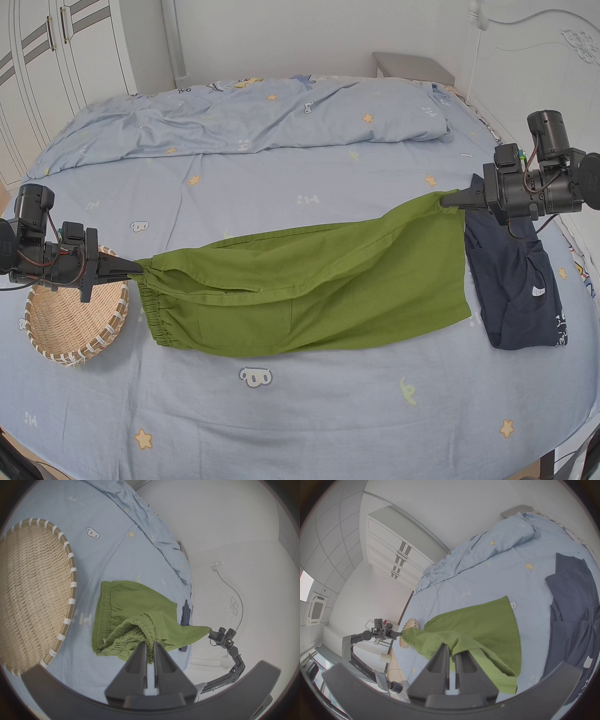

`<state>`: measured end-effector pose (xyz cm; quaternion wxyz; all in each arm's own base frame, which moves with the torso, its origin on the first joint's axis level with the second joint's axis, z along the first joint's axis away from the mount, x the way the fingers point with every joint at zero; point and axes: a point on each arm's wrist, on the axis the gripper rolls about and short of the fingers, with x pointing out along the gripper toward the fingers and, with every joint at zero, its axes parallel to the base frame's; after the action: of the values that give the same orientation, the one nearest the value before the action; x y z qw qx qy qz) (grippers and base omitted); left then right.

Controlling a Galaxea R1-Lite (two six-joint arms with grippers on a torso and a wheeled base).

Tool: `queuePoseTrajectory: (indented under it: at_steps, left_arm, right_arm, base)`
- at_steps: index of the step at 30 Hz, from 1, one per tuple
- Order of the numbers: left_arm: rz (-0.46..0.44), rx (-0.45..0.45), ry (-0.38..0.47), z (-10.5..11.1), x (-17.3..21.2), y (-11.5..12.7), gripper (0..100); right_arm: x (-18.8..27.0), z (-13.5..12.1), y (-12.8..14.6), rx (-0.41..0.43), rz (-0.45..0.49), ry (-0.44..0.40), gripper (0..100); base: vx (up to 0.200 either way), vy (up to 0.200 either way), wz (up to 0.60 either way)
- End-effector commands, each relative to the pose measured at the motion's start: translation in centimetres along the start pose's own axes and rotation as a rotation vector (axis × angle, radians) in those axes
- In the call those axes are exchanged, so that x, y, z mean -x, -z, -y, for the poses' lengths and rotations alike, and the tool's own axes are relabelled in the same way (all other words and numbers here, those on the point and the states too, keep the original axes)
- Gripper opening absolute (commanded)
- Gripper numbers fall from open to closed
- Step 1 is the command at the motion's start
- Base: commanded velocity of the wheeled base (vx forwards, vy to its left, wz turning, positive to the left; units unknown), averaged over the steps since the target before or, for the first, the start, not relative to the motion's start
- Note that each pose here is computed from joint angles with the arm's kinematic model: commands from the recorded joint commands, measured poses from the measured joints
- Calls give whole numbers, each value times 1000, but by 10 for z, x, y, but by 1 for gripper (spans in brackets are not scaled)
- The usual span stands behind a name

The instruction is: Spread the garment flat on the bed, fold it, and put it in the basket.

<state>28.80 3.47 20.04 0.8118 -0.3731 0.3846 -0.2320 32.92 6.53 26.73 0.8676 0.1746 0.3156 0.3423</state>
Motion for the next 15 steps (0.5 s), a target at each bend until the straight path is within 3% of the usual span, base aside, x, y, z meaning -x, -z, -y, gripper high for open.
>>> queuePoseTrajectory:
  at_steps: [1,15]
  left_arm:
    - [-11,19,-8,-10,-10,-10,0]
    - [-14,35,-19,-23,-22,-25,0]
  right_arm:
    - [-21,16,-9,-22,-14,8,0]
    - [-47,54,-19,-27,9,34,0]
  base:
    - [0,0,0]
    - [0,0,0]
